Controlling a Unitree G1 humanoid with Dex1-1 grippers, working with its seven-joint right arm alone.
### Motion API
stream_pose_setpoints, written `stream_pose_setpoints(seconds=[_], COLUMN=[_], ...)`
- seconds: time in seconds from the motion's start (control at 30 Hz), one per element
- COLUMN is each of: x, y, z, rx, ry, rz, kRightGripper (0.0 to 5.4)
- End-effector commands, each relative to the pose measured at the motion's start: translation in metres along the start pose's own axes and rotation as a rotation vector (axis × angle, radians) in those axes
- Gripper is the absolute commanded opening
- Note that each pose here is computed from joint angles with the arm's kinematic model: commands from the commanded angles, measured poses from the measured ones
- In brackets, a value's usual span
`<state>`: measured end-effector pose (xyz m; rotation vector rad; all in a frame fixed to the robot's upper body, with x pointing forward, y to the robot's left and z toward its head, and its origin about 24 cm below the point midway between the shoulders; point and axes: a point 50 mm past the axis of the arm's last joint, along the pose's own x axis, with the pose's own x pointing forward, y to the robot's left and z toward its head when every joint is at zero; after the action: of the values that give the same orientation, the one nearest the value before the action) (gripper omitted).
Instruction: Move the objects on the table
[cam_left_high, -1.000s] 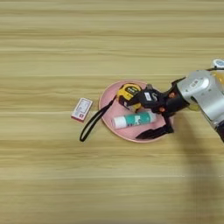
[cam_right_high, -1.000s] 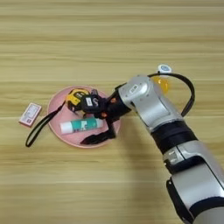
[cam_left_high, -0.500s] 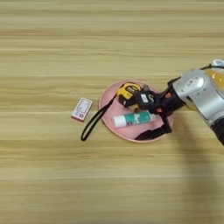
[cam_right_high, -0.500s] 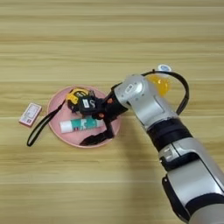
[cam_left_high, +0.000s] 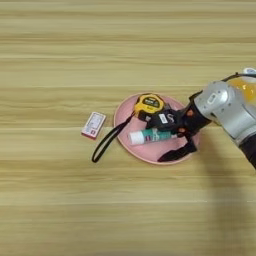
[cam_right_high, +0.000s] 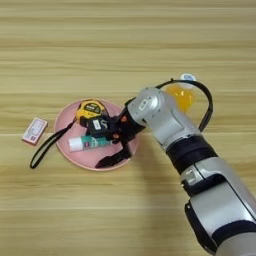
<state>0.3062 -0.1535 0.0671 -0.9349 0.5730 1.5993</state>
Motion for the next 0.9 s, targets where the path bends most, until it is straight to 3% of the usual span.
stream_pose_setpoints(seconds=[0.03,0.77,0.9], x=[-0.0234,-0.0225,-0.0227], y=[-0.0189,-0.0211,-0.0215], z=[0.018,0.02,0.0201], rx=[-0.097,-0.104,-0.1], ry=[0.009,-0.003,-0.01], rz=[-0.115,-0.136,-0.145], kRightGripper=[4.07,1.8,1.7])
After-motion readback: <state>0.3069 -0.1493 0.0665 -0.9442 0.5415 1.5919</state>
